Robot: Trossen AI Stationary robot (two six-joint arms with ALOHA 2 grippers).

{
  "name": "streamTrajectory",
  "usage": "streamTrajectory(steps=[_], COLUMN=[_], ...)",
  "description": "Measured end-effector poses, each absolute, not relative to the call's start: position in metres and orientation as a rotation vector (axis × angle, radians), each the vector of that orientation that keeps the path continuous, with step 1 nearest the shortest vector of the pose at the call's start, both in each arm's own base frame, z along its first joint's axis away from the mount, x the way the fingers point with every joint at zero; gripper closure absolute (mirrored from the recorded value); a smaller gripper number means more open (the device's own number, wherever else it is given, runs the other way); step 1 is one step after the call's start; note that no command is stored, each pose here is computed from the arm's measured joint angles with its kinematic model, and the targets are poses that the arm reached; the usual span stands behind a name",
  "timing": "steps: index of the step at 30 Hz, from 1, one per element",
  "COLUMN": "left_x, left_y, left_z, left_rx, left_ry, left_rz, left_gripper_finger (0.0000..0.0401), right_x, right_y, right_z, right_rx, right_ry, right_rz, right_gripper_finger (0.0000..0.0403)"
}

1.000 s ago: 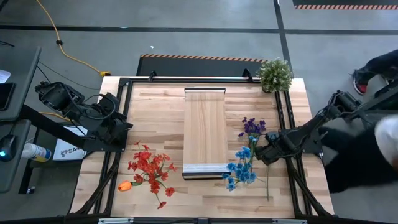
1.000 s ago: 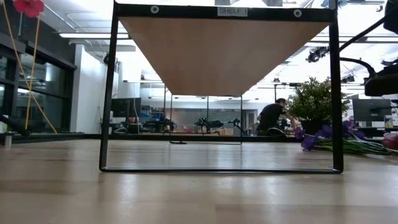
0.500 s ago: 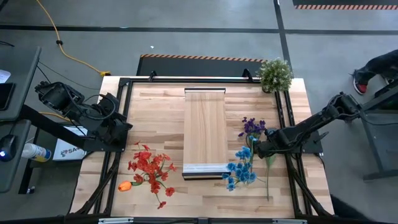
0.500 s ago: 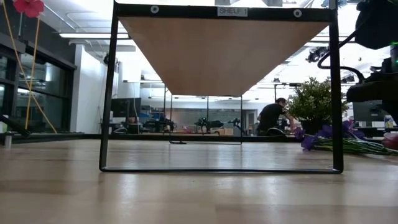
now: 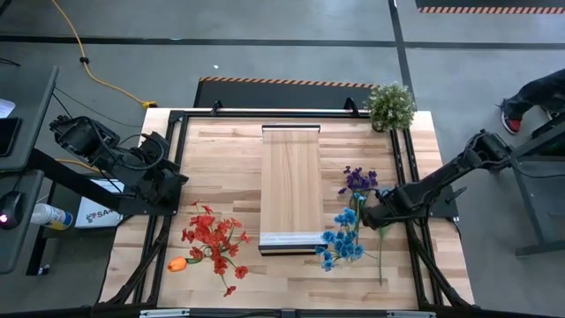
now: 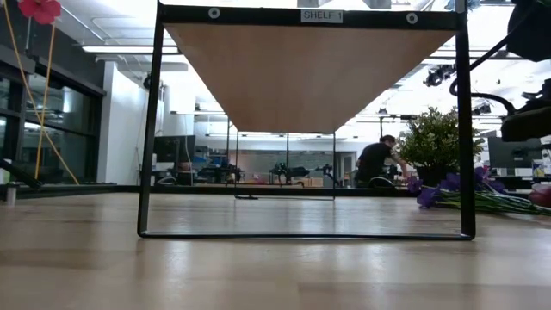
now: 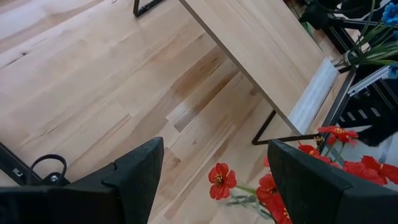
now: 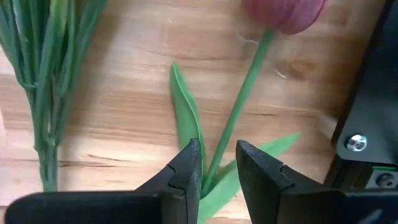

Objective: Pick and place flowers into a vace then onto a shelf
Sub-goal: Put the red flower into the right transparent vase

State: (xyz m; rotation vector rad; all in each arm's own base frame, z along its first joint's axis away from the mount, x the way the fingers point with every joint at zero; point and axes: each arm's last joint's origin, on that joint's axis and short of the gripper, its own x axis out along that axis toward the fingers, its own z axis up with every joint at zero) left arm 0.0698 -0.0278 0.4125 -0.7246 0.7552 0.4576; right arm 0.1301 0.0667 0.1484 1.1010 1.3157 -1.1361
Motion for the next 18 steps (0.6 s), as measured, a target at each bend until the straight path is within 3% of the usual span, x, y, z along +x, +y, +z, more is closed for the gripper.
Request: streamTrajectory(steps=[18], left_x=[0.0727], left_y=[-0.0295], left_z=[0.4119], left_rx=[-0.717], left_ry=[0.761], left_rz=[0.464], left_gripper_finger=[0.0082], right_x=[0.1333], right_y=[0.0676], right_z=[0.1484], right_rx=[1.088], right_ry=[1.238], right_rz=[-1.114], right_gripper_finger=[0.0288])
